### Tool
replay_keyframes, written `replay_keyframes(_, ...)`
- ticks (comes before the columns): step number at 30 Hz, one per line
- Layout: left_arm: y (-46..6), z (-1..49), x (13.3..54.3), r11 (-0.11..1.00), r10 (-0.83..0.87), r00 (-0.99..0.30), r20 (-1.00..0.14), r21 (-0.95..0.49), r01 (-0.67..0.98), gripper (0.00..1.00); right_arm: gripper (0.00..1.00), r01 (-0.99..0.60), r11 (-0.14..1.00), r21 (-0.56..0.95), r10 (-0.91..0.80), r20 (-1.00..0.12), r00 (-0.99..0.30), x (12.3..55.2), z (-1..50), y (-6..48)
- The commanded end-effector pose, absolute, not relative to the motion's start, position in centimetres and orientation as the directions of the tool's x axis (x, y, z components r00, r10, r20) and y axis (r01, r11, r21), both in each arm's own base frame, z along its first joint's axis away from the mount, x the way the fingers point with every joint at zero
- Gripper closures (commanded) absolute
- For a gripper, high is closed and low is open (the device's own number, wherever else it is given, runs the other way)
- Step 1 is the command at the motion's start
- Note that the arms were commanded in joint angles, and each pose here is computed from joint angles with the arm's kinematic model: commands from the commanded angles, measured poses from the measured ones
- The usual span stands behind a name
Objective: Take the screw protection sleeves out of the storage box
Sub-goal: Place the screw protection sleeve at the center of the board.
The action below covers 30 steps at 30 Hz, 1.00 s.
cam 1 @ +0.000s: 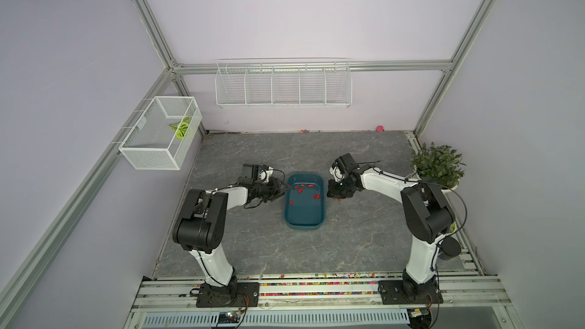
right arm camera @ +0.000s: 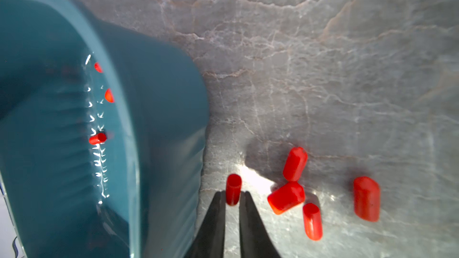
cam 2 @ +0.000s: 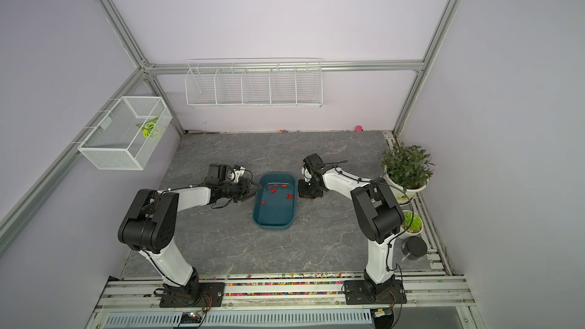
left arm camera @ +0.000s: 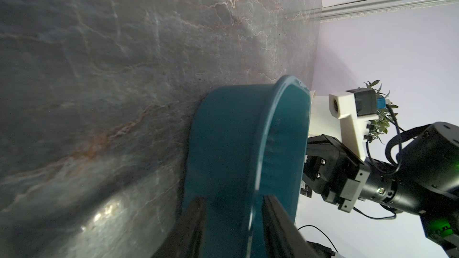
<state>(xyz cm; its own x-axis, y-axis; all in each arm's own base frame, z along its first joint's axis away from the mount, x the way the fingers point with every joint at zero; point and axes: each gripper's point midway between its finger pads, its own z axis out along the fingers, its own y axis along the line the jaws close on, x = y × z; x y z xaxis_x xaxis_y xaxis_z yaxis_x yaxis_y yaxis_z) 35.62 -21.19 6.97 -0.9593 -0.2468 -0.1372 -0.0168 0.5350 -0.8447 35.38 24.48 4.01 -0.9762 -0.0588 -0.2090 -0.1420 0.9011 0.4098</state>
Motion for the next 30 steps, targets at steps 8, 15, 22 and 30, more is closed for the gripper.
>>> replay_keyframes(8, -21.3, 6.8, 35.6, 0.532, -0.242, -0.962, -0.130, -0.846, -0.019, 0.56, 0.76, -0.123, 0.906, 0.405, -0.048, -0.189, -0.981, 35.4, 4.2, 24.2)
replay_keyframes(15, -21.4, 6.8, 35.7, 0.531, -0.241, -0.962, -0.132, -0.847, -0.017, 0.56, 0.74, -0.198, 0.892, 0.407, -0.078, -0.293, -0.953, 35.0, 7.4, 24.4)
replay_keyframes(22, -21.4, 6.9, 35.7, 0.530, -0.240, -0.962, -0.133, -0.848, -0.016, 0.56, 0.73, -0.320, 0.837, 0.443, -0.105, -0.445, -0.889, 34.6, 12.4, 25.7)
replay_keyframes(30, -21.4, 6.8, 35.6, 0.531, -0.240, -0.962, -0.132, -0.848, -0.016, 0.56, 0.68, -0.489, 0.766, 0.417, -0.245, -0.513, -0.823, 32.9, 14.8, 30.7)
